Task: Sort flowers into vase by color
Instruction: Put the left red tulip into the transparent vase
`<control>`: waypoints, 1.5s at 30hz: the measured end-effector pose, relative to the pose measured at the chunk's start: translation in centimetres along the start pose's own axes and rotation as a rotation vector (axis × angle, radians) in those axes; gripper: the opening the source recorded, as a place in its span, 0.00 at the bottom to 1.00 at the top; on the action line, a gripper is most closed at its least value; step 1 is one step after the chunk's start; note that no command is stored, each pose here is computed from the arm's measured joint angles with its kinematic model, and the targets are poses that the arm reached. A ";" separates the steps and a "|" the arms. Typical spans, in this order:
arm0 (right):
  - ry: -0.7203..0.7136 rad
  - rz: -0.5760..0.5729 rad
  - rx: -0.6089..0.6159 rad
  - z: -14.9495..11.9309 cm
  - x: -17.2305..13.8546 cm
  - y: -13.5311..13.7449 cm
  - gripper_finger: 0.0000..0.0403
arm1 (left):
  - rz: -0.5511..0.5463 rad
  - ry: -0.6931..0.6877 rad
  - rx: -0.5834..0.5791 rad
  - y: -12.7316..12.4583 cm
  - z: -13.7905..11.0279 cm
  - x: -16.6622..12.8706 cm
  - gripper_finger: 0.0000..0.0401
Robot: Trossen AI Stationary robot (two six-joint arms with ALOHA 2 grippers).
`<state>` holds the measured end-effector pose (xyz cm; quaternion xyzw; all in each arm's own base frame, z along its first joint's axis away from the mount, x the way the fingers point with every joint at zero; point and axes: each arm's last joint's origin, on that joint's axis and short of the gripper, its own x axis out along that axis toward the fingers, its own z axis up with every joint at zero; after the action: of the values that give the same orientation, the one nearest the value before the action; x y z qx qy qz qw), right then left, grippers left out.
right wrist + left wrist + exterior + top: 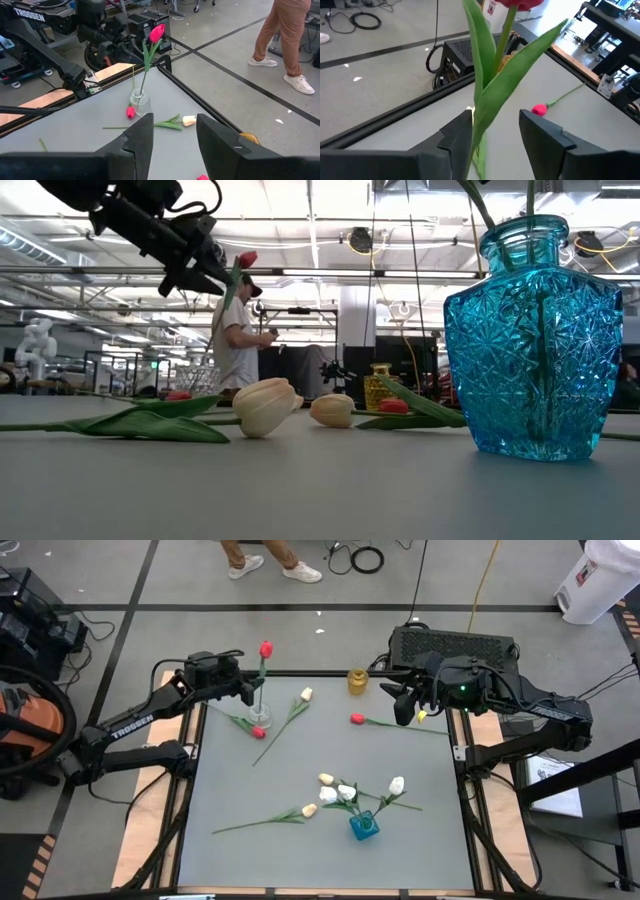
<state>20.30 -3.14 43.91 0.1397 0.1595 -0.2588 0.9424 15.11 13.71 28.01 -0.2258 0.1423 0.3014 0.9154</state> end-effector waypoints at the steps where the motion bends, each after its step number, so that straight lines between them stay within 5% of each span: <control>1: 0.000 0.000 0.000 0.0 0.0 0.0 0.35 | 0.000 0.000 0.000 0.0 0.0 -0.3 0.42; 19: -0.002 0.002 -0.048 0.0 -0.1 0.0 0.35 | -0.008 0.038 0.046 -1.0 -1.4 -6.8 0.42; 32: -0.011 0.008 -0.048 -0.1 -2.6 -1.1 0.35 | 0.033 0.254 0.281 -2.0 -0.7 -11.4 0.42; 45: -0.053 0.017 -0.035 0.2 -4.3 -1.7 0.35 | -0.025 0.573 0.651 -1.4 -2.6 -11.7 0.42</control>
<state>15.97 -2.69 45.34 0.1178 0.1378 -0.2516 0.9507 6.60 5.70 30.89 -0.0016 0.4757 0.1546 0.8659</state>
